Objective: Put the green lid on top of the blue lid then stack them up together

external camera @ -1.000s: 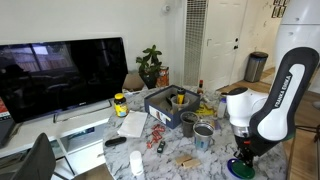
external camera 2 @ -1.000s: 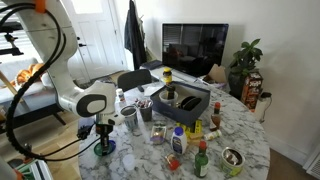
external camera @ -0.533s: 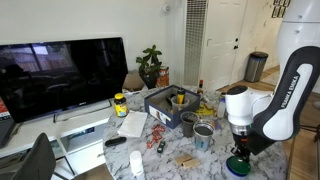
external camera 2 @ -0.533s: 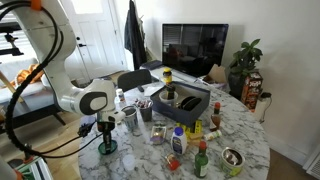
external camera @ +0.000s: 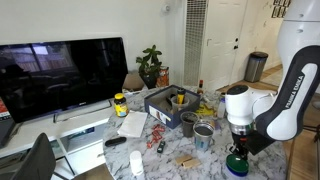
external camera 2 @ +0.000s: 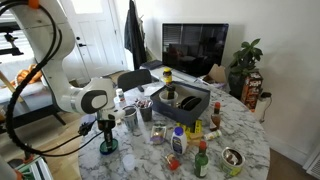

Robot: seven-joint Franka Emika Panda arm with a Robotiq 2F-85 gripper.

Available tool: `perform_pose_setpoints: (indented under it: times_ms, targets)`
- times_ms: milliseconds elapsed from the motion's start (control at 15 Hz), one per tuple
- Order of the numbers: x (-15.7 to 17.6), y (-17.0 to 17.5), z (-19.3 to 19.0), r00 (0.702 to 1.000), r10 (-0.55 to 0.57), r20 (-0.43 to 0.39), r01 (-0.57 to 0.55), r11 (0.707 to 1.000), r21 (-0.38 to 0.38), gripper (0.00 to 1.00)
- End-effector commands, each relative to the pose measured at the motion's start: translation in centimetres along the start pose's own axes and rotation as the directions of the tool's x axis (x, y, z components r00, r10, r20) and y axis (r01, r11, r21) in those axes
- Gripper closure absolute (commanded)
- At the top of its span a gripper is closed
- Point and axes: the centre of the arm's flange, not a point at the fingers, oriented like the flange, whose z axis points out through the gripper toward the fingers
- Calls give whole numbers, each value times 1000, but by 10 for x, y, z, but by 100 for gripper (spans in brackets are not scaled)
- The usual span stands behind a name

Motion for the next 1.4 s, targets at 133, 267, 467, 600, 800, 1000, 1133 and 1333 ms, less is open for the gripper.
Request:
perform_pose_setpoints:
  times_ms: [133, 267, 467, 600, 800, 1000, 1133, 1333]
  targets:
    - [-6, -4, 0, 1000, -28, 1, 28, 1000, 7, 100]
    - [-6, -5, 1, 999, -32, 10, 31, 1000, 2, 73]
    - [-7, -2, -2, 1000, -29, 8, 29, 1000, -3, 63]
    - [-8, 1, -4, 1000, -23, 3, 23, 1000, -4, 47]
    - [-7, 5, -2, 1000, -16, 6, 16, 1000, 12, 25]
    - [-2, 5, 6, 1000, -27, 11, 26, 999, 35, 3]
    - [1, 7, 10, 999, -40, 6, 40, 998, 57, 26]
    - [6, 10, 16, 998, -56, -16, 57, 993, 102, 47]
